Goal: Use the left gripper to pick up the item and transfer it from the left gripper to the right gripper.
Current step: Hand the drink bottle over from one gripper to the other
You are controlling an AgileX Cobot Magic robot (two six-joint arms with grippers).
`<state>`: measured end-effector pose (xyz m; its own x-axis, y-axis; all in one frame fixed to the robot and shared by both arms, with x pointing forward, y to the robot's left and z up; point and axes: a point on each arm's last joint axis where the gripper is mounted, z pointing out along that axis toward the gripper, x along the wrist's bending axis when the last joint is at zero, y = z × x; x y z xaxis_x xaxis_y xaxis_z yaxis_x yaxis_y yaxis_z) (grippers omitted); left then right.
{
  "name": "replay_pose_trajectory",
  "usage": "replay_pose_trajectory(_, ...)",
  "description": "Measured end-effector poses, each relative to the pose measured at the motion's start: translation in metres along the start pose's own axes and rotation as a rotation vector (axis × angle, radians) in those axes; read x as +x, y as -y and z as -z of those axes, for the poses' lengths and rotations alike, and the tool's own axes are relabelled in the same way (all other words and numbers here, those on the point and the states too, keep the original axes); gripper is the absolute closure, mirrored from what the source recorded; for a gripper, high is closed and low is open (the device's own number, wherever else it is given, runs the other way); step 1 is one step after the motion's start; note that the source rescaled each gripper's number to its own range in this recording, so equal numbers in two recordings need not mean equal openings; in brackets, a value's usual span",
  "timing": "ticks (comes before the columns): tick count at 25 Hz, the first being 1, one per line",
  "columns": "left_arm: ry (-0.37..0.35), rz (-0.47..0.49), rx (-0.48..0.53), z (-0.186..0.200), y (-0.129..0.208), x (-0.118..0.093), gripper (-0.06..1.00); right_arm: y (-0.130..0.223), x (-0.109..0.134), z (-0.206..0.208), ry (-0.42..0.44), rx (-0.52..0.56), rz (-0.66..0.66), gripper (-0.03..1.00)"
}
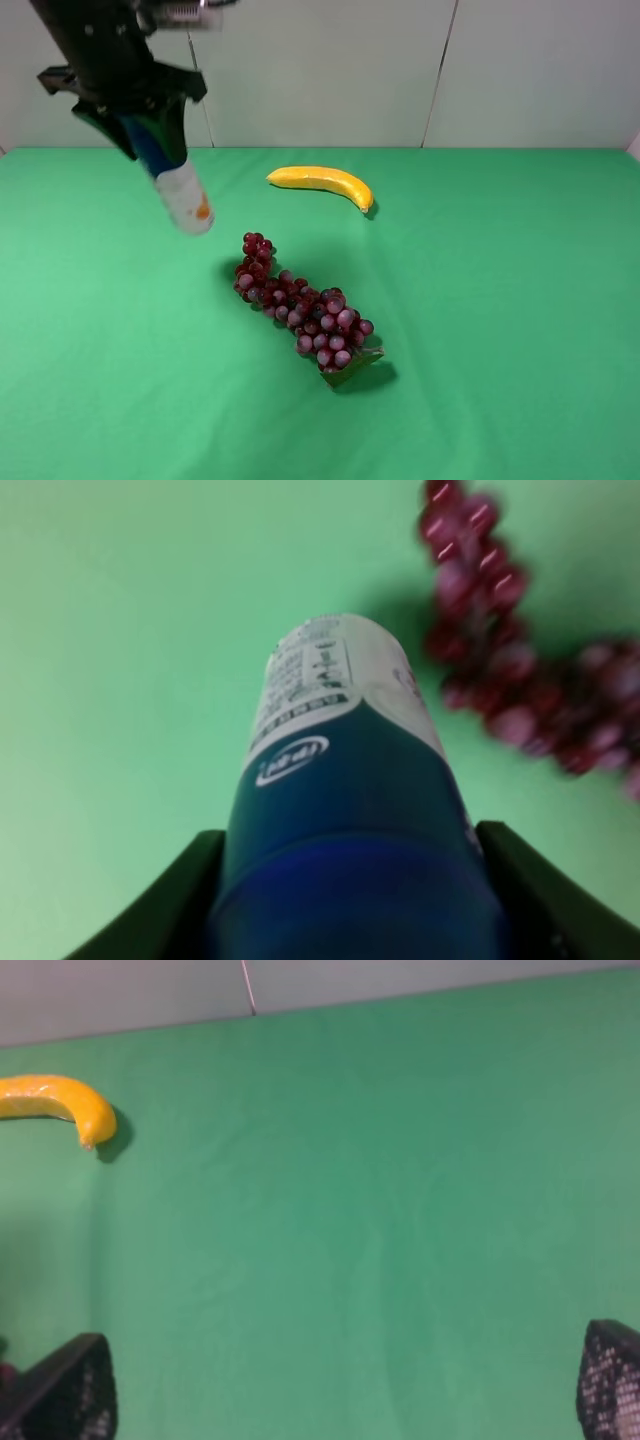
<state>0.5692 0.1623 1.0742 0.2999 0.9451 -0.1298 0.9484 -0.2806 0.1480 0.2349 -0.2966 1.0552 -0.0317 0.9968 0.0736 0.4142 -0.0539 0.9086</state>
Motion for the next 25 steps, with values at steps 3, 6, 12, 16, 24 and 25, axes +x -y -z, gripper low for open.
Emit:
replay_pose_trajectory(3,0.072,0.002,-0.050,0.014,-0.006,-0.008,0.94,0.000,0.000,0.000,0.000,0.000,0.000,-0.03)
replay_pose_trajectory(6,0.143,-0.015,-0.064,0.019,-0.008,-0.018,0.94,0.000,0.000,0.000,0.000,0.000,0.000,-0.03)
replay_pose_trajectory(12,0.185,-0.099,-0.051,0.016,-0.003,-0.048,0.94,0.000,0.000,0.000,0.000,0.000,0.000,-0.03)
replay_pose_trajectory(16,0.207,-0.174,-0.056,0.014,0.003,-0.077,0.94,0.000,0.000,0.000,-0.001,0.000,0.000,-0.03)
replay_pose_trajectory(24,0.251,-0.292,-0.143,0.012,0.012,-0.127,0.94,0.000,0.000,0.000,-0.001,0.000,0.000,-0.03)
replay_pose_trajectory(25,0.256,-0.301,-0.155,0.012,0.012,-0.131,0.94,0.000,0.000,0.000,-0.001,0.000,0.000,-0.03)
